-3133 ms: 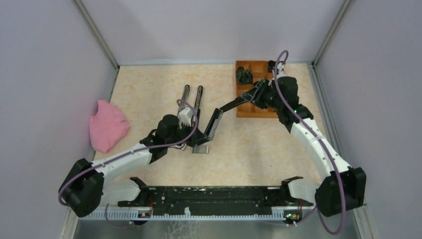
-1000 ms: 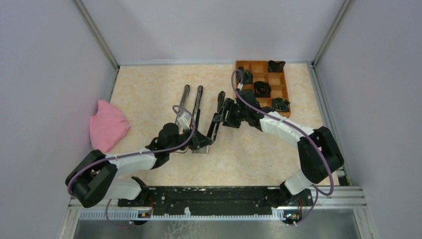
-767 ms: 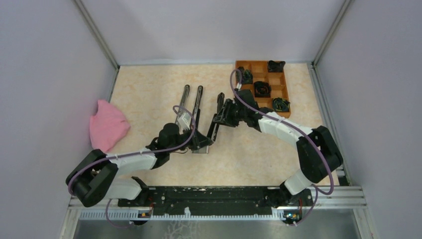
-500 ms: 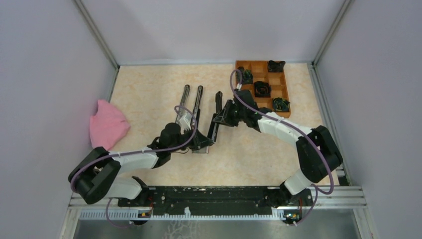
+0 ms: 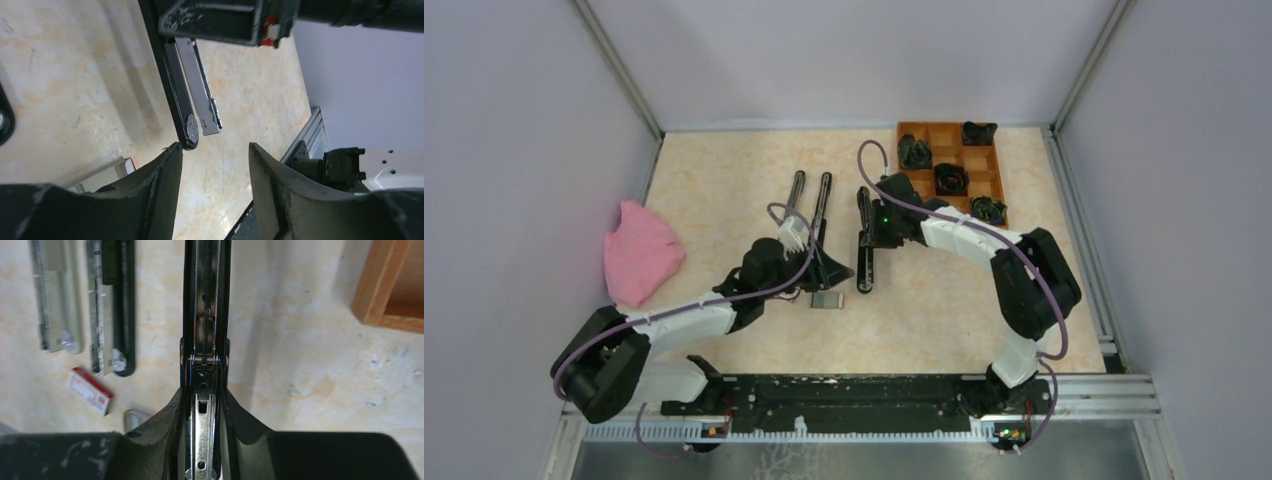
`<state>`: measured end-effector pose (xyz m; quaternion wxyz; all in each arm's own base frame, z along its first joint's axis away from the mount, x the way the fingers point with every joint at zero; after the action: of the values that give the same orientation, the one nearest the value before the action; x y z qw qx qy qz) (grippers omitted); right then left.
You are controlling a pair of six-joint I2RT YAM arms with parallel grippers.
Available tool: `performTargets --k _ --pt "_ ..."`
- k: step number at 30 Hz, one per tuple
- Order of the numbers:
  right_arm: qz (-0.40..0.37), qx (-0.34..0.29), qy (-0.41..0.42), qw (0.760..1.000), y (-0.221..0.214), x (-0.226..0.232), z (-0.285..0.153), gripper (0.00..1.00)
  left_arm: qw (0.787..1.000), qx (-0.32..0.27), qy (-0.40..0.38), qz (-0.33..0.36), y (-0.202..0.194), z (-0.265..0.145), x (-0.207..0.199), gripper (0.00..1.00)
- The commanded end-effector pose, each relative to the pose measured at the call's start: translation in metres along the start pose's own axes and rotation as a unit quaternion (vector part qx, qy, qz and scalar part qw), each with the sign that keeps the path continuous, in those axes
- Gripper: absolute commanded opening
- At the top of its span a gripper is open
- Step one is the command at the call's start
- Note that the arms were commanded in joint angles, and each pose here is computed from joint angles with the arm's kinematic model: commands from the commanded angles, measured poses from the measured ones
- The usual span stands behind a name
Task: Load the staples into the stapler
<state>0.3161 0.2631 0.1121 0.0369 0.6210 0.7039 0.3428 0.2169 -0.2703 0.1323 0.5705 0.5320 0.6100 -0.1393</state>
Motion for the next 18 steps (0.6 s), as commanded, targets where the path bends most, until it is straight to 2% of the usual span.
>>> performTargets --k 1,7,13,18 --pt "-0.06 -0.032 -0.05 0.996 0.032 -0.007 0.0 0.0 0.998 -0.044 0.029 0.031 0.029 -0.008 -0.003 0.6" --pt "-0.091 -0.017 -0.119 0.989 0.041 -0.025 0.013 0.0 0.99 -0.089 0.101 0.036 0.066 -0.023 0.015 0.74" --pt "-0.116 0.008 -0.16 0.98 0.042 -0.038 0.031 0.0 0.97 -0.137 0.201 0.023 0.108 -0.039 0.041 0.82" --pt "-0.132 0.019 -0.184 0.974 0.043 -0.047 0.042 0.0 0.953 -0.167 0.253 0.017 0.131 -0.046 0.062 0.86"
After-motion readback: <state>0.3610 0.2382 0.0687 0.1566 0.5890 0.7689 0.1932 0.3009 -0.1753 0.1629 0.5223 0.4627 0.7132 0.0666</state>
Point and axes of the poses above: each gripper's point midway between its finger pads, its own z axis out along the fingers, its own x axis along the line the jaws close on, y = z × x, the point moved 3 cm from there along -z, back along the fingers, and after that the axes turned 10 degrees about -z, right-handed, at the moved point
